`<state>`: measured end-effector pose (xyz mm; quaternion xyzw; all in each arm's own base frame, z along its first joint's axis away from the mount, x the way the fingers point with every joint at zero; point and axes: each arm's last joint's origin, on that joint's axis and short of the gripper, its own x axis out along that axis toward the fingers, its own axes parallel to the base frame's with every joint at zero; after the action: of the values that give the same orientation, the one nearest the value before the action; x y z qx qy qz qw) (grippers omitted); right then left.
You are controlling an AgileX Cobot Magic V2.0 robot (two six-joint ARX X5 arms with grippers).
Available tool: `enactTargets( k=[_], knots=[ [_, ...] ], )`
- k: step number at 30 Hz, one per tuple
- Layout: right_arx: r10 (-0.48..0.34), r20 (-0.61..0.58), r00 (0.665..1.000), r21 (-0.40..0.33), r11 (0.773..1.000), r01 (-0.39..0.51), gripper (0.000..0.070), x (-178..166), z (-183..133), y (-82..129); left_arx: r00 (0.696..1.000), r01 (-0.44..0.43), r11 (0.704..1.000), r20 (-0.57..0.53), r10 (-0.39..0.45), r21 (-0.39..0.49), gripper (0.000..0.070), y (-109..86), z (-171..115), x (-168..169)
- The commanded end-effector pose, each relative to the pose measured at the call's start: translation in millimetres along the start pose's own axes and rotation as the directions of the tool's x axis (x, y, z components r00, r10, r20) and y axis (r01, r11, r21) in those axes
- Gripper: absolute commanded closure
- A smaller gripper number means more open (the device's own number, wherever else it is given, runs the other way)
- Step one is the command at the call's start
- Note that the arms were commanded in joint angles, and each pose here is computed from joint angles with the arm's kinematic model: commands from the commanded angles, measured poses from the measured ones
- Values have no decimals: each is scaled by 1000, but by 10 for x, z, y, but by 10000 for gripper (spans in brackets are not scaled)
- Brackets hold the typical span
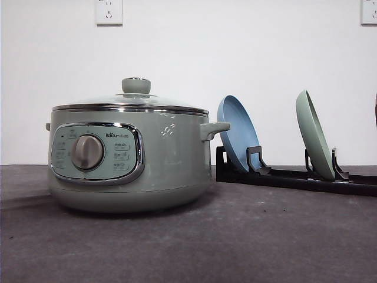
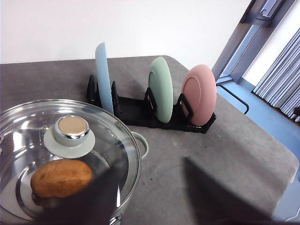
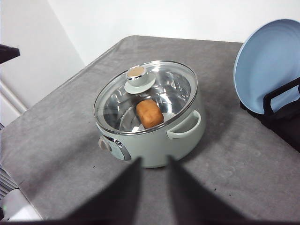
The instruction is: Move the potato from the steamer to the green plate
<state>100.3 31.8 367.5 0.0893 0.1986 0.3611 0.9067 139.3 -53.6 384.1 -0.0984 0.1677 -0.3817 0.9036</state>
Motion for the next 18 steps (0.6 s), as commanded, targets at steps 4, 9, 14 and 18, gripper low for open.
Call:
enactTargets(
  k=[4, 9, 14, 18],
  knots=[
    [5, 17, 1000, -19, 1000, -5, 54, -21, 47, 25, 1000, 15, 1000, 20, -16, 24, 0, -31, 64, -17],
    [6, 16, 1000, -18, 1000, -6, 22, -21, 46, 25, 1000, 15, 1000, 19, -16, 23, 0, -32, 63, -17],
    [10, 20, 1000, 26, 1000, -11, 22, -21, 50, 27, 1000, 16, 1000, 19, -16, 23, 0, -32, 63, -17],
    [11, 40, 999, 25, 1000, -12, 23, -18, 75, 27, 1000, 15, 1000, 14, -15, 20, 0, -31, 57, -17]
  ],
)
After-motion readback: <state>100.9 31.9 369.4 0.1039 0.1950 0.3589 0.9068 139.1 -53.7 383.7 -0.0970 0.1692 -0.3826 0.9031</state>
